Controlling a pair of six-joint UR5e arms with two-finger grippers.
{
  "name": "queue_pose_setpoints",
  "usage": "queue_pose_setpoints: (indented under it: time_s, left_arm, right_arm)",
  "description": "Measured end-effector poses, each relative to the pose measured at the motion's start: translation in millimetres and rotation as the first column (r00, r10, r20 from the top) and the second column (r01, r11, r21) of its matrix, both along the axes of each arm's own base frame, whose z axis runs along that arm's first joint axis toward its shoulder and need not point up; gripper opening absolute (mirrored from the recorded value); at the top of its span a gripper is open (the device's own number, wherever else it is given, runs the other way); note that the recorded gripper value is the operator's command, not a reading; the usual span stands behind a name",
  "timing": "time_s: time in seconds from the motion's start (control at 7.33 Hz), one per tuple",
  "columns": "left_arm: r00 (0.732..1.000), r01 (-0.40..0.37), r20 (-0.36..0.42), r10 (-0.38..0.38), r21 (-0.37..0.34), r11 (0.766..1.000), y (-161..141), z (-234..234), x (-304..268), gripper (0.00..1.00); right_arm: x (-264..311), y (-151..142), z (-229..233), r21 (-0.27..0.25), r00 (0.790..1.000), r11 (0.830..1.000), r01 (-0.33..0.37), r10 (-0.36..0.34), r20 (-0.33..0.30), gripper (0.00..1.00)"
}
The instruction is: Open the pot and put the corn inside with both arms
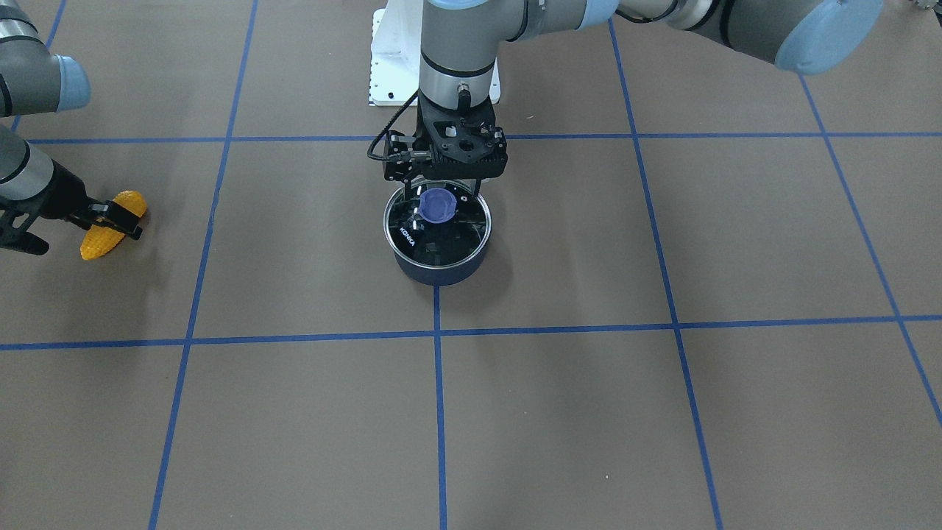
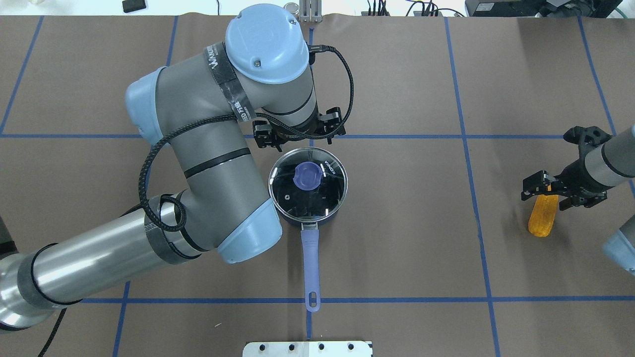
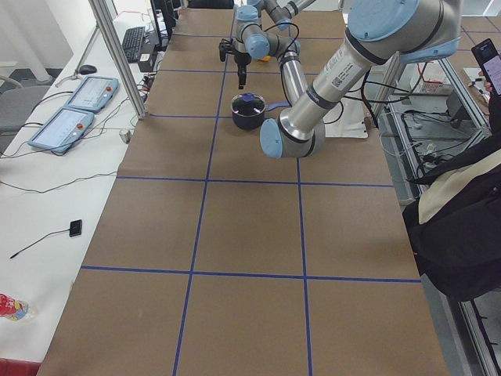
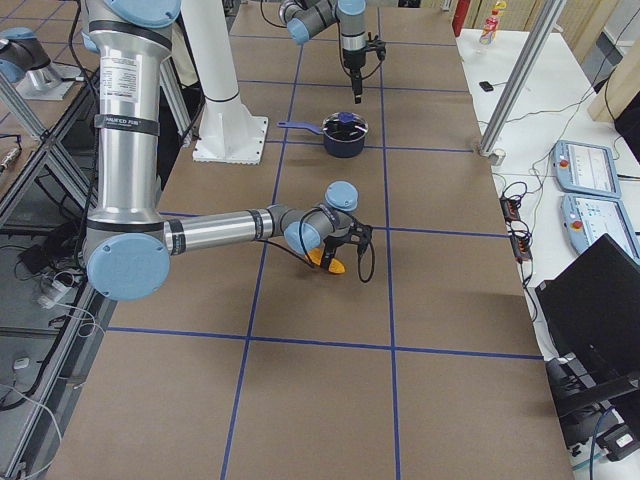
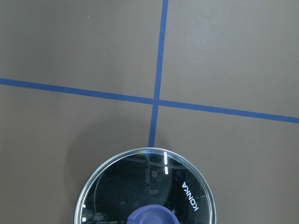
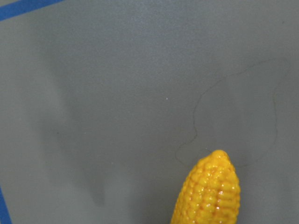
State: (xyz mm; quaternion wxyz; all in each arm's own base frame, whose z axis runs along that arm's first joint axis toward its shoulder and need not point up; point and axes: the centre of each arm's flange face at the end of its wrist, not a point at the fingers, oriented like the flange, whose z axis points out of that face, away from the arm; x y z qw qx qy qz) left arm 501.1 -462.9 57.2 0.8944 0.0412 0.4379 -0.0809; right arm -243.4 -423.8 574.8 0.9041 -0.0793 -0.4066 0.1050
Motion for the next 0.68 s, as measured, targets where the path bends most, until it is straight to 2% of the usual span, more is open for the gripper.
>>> queue_pose_setpoints:
  time_s: [0.27,0.41,0.68]
  left_arm:
    - [1.000,-0.006,0.005,0.006,0.001,1.000,1,3,4,0.98]
    - [1.000,-0.013,0.009,0.013,-0.001,1.000,3,6,8,0.97]
    - [1.000,-0.023,0.019,0.023,-0.006,1.000,5,11,16,0.97]
  right_arm:
    - [2,3,4,-0.003,1.000,1.000,0.001,-0.001,-0.003,0.78]
    - [3,4,6,-0.004,1.000,1.000,0.002,-0.002,-0.005,0.60]
    - [3,4,8,-0.005,1.000,1.000,0.002,-0.002,-0.008,0.32]
